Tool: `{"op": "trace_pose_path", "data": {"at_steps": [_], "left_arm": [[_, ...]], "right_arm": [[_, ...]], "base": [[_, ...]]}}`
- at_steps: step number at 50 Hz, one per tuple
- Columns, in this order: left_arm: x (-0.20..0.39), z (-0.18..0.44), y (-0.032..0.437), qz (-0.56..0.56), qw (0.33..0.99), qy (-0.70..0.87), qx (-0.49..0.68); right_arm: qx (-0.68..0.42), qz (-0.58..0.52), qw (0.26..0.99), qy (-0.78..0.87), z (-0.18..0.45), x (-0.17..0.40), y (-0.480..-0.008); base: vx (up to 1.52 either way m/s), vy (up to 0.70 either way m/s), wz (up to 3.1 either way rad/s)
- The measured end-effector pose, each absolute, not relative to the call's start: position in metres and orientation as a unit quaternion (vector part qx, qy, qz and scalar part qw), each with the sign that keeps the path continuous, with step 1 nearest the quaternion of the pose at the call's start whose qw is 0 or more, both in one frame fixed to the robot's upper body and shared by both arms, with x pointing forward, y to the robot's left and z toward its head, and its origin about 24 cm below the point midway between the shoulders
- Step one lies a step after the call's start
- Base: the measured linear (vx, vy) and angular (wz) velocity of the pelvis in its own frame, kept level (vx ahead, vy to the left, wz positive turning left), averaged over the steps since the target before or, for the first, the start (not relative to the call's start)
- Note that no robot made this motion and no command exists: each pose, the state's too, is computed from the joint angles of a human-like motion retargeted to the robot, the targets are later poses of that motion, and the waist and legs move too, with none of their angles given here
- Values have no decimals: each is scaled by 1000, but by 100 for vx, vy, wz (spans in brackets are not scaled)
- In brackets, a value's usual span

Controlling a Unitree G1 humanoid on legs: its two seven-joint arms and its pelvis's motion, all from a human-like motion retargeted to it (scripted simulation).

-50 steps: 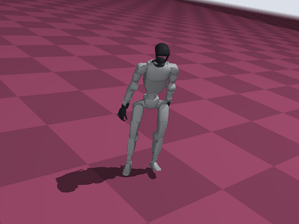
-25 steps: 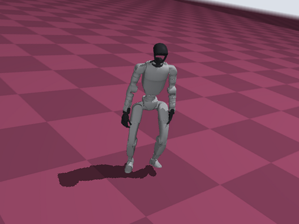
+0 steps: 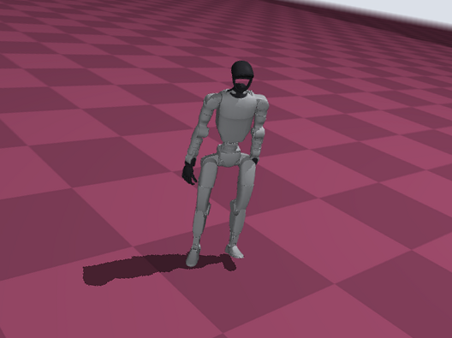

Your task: In place motions

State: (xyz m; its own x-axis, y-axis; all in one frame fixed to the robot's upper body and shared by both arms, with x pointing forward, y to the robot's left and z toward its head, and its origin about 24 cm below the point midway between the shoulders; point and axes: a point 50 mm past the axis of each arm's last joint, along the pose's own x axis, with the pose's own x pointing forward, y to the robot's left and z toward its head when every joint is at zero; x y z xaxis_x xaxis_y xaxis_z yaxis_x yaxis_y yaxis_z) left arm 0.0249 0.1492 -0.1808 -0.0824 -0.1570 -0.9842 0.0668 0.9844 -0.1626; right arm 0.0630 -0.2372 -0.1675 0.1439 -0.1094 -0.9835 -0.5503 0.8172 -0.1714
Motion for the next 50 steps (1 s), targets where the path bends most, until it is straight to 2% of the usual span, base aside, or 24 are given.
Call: {"op": "trace_pose_path", "data": {"at_steps": [7, 13, 17, 23, 27, 32, 41, 45, 50], "left_arm": [[-17, -176, 153, -101, 588, 802, -29], [0, -178, 153, -79, 618, 779, -68], [30, -178, 151, -80, 645, 759, -42], [112, -167, 162, -93, 744, 660, 33], [145, -155, 181, -105, 746, 653, 73], [163, -147, 190, -109, 749, 646, 101], [118, -166, 154, -111, 743, 660, 16], [75, -176, 151, -111, 714, 691, 22], [12, -180, 163, -93, 654, 750, 37]], "right_arm": [[-235, 113, 604, 753, -165, -3, -252], [-187, 57, 656, 729, -168, 10, -245], [-190, 63, 690, 695, -170, 39, -236], [-271, 77, 765, 579, -155, 117, -243], [-367, 136, 741, 545, -141, 160, -242], [-373, 165, 755, 513, -132, 187, -229], [-320, 204, 796, 472, -137, 178, -211], [-347, 229, 767, 489, -146, 149, -223], [-385, 255, 691, 556, -161, 90, -240]], "base": [[11, 0, 1], [-1, -1, -4], [-3, 9, 22], [-23, 10, -29], [-6, 8, 21], [-1, -1, -16], [3, -1, -1], [24, -9, 23], [44, -11, -32]]}}
